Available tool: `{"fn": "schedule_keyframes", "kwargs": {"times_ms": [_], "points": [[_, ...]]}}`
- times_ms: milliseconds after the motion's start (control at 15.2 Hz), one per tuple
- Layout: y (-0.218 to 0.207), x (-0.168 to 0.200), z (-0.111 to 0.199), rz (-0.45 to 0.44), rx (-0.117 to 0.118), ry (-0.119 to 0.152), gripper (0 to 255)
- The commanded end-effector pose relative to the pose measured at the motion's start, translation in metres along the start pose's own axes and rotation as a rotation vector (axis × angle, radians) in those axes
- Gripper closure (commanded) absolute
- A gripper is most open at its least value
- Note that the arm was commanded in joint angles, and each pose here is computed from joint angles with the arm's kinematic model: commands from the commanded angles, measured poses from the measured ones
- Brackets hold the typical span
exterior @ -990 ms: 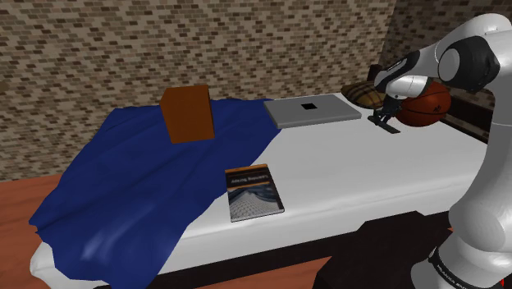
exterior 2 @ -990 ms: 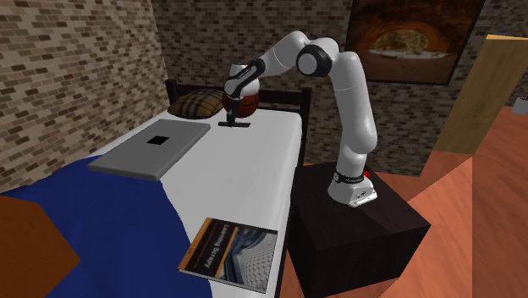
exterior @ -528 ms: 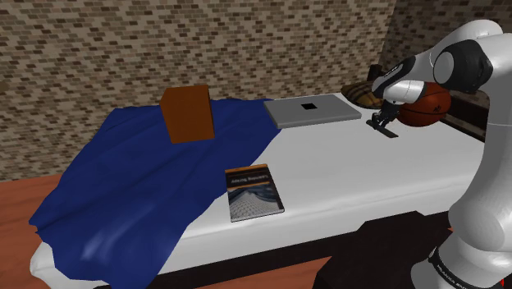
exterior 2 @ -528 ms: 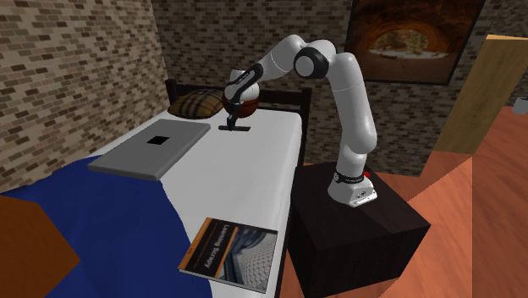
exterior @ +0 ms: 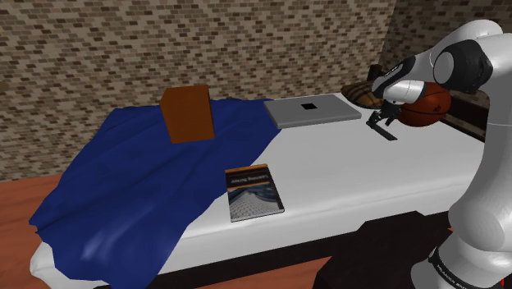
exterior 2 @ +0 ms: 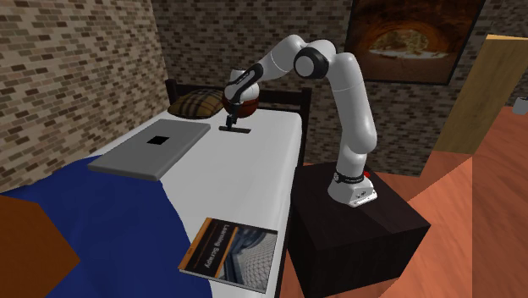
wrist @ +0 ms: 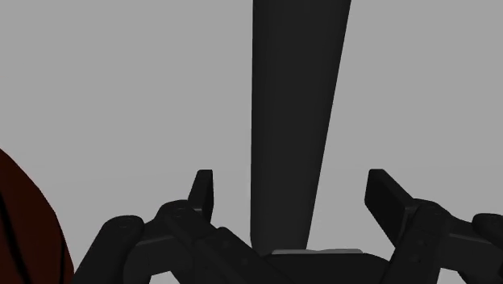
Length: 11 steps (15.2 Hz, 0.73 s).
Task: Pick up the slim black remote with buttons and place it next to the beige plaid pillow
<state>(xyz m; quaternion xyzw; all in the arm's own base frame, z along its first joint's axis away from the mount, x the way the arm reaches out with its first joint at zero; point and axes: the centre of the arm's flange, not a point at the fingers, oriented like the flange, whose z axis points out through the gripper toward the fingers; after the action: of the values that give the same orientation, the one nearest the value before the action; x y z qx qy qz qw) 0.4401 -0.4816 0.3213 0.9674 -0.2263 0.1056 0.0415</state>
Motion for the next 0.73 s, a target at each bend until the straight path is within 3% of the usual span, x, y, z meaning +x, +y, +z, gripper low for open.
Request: {"fn": "schedule_keyframes", "kwargs": {"times_ms": [0,66,330,660], "points": [[0.000,0.000,0.000,0.000,0.000,0.000,0],[0.000,0.000,0.000,0.000,0.000,0.000,0],[0.000,0.000,-0.050,0.000,0.000,0.000,0],[0.000,0.000,-0.050,0.000,0.000,0.000,0]]}}
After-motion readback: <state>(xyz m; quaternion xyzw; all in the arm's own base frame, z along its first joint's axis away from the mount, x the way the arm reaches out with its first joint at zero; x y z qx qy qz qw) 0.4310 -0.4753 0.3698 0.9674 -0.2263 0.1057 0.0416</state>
